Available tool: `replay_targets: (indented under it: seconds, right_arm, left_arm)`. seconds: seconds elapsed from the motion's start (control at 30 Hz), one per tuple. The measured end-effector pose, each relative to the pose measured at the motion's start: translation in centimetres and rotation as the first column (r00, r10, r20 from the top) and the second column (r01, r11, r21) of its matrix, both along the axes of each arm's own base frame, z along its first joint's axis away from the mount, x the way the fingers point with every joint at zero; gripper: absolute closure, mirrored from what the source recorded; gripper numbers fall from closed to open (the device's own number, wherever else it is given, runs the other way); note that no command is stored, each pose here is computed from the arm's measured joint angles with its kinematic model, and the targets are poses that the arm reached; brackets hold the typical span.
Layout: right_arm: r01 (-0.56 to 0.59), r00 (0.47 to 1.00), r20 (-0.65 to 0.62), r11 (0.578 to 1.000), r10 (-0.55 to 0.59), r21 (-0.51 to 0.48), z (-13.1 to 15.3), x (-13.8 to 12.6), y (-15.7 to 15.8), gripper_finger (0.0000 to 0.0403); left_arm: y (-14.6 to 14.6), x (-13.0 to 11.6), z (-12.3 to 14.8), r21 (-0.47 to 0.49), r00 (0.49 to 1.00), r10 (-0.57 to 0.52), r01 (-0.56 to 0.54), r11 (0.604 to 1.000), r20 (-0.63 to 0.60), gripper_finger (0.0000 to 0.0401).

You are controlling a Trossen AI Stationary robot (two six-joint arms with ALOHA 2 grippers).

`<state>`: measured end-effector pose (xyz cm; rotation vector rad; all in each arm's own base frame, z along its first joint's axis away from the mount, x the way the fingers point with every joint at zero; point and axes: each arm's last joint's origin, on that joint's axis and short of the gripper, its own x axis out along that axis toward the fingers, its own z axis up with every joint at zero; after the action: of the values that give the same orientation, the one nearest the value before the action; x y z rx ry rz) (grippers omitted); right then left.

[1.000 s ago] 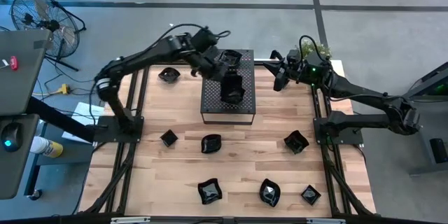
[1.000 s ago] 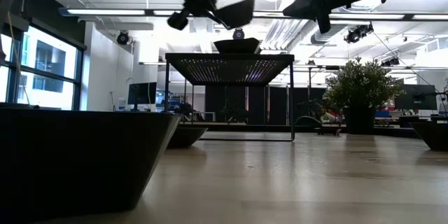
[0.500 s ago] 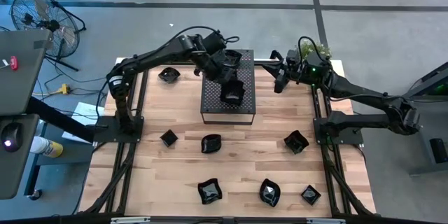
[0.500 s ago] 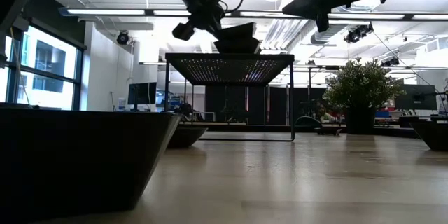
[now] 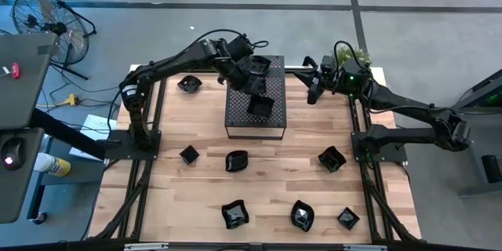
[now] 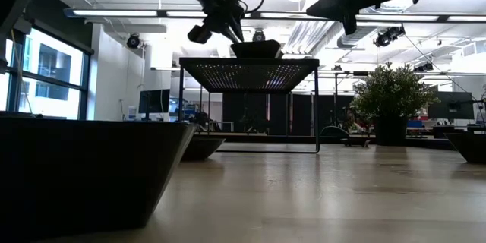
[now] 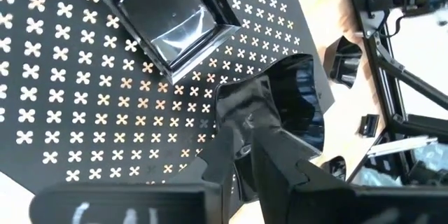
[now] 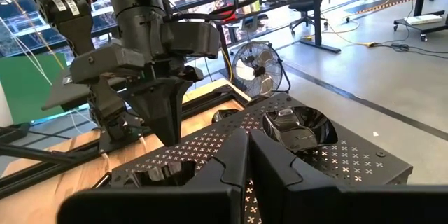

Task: Pick & Place Mini shaped plates
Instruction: Stack the square plate on top of the square plate on the shelf

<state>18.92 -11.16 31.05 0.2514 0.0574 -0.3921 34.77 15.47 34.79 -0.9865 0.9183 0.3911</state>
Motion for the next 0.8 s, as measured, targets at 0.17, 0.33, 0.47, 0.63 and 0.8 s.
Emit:
replay_targets:
  seconds: [0.17,0.33,0.47,0.63,0.8]
  right_arm:
    - [0.000,1.000,0.001,1.000,0.000,0.002,0.0,0.0,0.0,0.0392]
    - [-0.006,1.000,-0.008,1.000,0.006,0.016,-0.1,0.0,0.0,0.0392]
    - [-0.026,0.998,-0.053,0.998,0.029,0.055,-0.1,-0.5,0.4,0.0392]
    - [-0.047,0.986,-0.153,0.991,0.066,0.124,-0.1,-1.4,1.4,0.0400]
    - [-0.092,0.954,-0.259,0.971,0.149,0.218,-1.1,-1.6,3.2,0.0397]
  left_arm:
    - [0.0,0.0,0.1,0.047,0.998,-0.068,0.068,0.997,0.010,0.0353]
    - [-0.2,-0.5,2.1,0.198,0.978,-0.187,0.166,0.966,0.088,0.0377]
    - [-1.5,-1.8,4.6,0.390,0.959,-0.231,0.152,0.908,0.163,0.0395]
    - [-3.3,-3.8,5.5,0.557,0.928,-0.276,0.095,0.825,0.251,0.0399]
    - [-4.2,-6.3,2.7,0.571,0.898,-0.250,-0.002,0.821,0.362,0.0400]
